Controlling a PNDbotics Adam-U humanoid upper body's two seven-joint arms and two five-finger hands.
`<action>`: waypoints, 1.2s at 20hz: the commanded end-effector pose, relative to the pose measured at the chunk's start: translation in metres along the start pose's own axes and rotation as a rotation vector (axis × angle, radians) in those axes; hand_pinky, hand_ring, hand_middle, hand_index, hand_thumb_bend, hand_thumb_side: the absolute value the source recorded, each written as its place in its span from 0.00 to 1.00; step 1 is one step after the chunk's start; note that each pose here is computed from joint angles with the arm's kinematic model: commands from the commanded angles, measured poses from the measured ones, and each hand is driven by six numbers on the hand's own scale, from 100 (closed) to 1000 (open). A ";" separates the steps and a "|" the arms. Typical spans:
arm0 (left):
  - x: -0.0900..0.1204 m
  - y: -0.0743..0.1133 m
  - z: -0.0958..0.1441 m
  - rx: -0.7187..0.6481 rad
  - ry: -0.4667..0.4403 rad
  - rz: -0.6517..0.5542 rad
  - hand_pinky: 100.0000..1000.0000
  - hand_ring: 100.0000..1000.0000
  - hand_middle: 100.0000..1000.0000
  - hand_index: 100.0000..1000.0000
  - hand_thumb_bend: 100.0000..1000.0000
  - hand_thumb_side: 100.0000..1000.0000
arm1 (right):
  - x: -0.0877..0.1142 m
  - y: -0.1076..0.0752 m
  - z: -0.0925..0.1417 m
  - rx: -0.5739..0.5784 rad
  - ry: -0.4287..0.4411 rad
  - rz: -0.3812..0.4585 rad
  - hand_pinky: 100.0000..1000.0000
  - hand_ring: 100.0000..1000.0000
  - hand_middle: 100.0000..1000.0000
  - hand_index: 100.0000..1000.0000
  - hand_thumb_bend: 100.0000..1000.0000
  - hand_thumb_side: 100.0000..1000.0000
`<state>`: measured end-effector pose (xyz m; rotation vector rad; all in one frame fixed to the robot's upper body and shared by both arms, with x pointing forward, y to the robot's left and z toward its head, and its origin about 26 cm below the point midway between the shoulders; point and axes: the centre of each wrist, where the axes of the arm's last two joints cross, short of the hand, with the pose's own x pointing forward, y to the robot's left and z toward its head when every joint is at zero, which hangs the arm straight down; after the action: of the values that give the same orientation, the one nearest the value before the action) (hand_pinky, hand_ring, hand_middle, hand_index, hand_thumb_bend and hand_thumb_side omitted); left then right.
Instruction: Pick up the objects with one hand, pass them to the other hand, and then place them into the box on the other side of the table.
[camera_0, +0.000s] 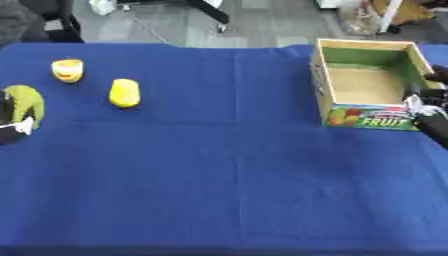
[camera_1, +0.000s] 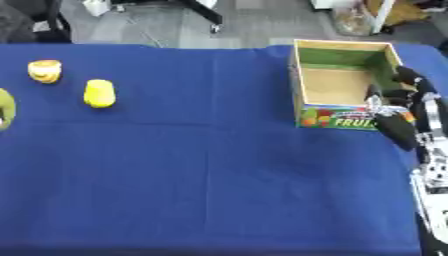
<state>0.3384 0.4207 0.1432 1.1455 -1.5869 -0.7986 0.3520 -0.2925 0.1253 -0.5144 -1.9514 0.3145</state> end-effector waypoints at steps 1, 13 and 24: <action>0.035 0.019 -0.013 0.047 -0.138 0.066 0.45 0.14 0.10 0.26 0.00 0.06 | 0.014 -0.005 -0.014 0.022 -0.065 0.038 0.75 0.70 0.78 0.89 0.13 0.30; 0.134 -0.015 -0.037 -0.099 -0.466 0.250 0.45 0.14 0.10 0.26 0.00 0.08 | 0.104 0.042 -0.062 0.198 -0.387 0.021 0.77 0.71 0.78 0.89 0.11 0.32; 0.189 -0.058 -0.045 -0.192 -0.638 0.261 0.46 0.14 0.11 0.26 0.00 0.10 | 0.189 0.123 -0.065 0.431 -0.660 0.121 0.79 0.72 0.80 0.91 0.08 0.32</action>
<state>0.3829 0.2302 0.1575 0.5319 -2.0295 -1.1570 0.3727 -0.1054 0.2409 -0.2521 -2.3586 1.0163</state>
